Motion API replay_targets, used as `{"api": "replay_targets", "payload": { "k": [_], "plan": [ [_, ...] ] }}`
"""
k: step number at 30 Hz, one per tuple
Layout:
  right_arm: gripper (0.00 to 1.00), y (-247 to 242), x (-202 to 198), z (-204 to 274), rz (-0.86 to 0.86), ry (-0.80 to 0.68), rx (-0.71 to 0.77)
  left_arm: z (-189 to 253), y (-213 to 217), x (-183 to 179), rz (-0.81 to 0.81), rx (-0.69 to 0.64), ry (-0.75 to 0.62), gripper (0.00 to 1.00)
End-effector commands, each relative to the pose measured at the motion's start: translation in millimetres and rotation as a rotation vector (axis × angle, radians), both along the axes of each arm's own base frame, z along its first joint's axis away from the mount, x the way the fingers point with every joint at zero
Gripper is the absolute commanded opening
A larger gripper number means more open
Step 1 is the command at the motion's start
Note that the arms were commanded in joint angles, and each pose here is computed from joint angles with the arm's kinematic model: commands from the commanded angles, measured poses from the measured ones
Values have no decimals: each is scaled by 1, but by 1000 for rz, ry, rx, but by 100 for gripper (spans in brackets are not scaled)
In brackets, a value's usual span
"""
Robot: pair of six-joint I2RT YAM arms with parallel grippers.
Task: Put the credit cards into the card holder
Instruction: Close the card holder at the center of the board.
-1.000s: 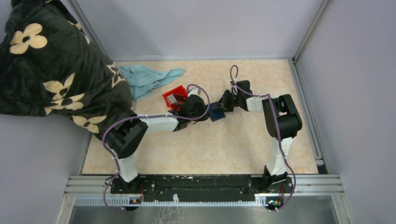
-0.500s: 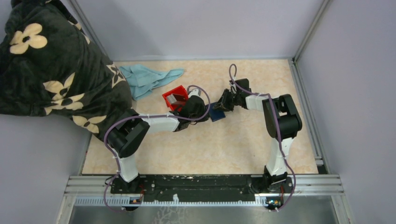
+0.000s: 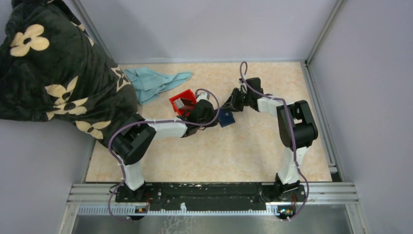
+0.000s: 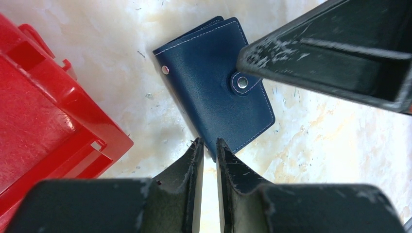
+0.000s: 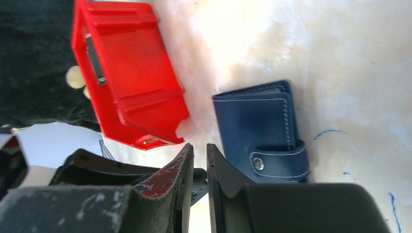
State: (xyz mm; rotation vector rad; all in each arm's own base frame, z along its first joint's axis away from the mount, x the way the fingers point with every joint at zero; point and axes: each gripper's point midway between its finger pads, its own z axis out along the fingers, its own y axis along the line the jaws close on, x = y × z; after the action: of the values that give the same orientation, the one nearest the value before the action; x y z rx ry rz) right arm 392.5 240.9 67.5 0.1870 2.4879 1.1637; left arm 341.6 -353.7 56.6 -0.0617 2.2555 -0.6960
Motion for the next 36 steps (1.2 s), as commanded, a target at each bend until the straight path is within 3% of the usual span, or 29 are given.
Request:
{"api": "replay_targets", "payload": {
  "k": [1, 5, 10, 13, 19, 22, 29, 36],
  "plan": [
    [18, 14, 14, 63, 40, -176, 48, 6, -4, 5, 5, 3, -22, 22],
    [17, 5, 15, 65, 18, -216, -49, 4, -1, 4, 9, 11, -20, 22],
    [1, -18, 15, 52, -36, -265, -324, 0, 0, 1, 8, 13, -12, 22],
    [0, -28, 13, 49, -51, -290, -450, -2, -1, 1, 4, 11, -8, 22],
    [0, -37, 6, 44, -62, -290, -521, -2, -1, 3, 5, 15, -12, 22],
    [0, -29, 2, 41, -50, -270, -445, -3, -1, 2, 5, 14, -9, 22],
    [0, -5, -7, 44, -22, -197, 5, -1, 1, 1, 6, 19, -16, 21],
    [0, 3, -7, 40, -32, -156, 248, 2, 0, 3, 1, 20, -26, 21]
  ]
}}
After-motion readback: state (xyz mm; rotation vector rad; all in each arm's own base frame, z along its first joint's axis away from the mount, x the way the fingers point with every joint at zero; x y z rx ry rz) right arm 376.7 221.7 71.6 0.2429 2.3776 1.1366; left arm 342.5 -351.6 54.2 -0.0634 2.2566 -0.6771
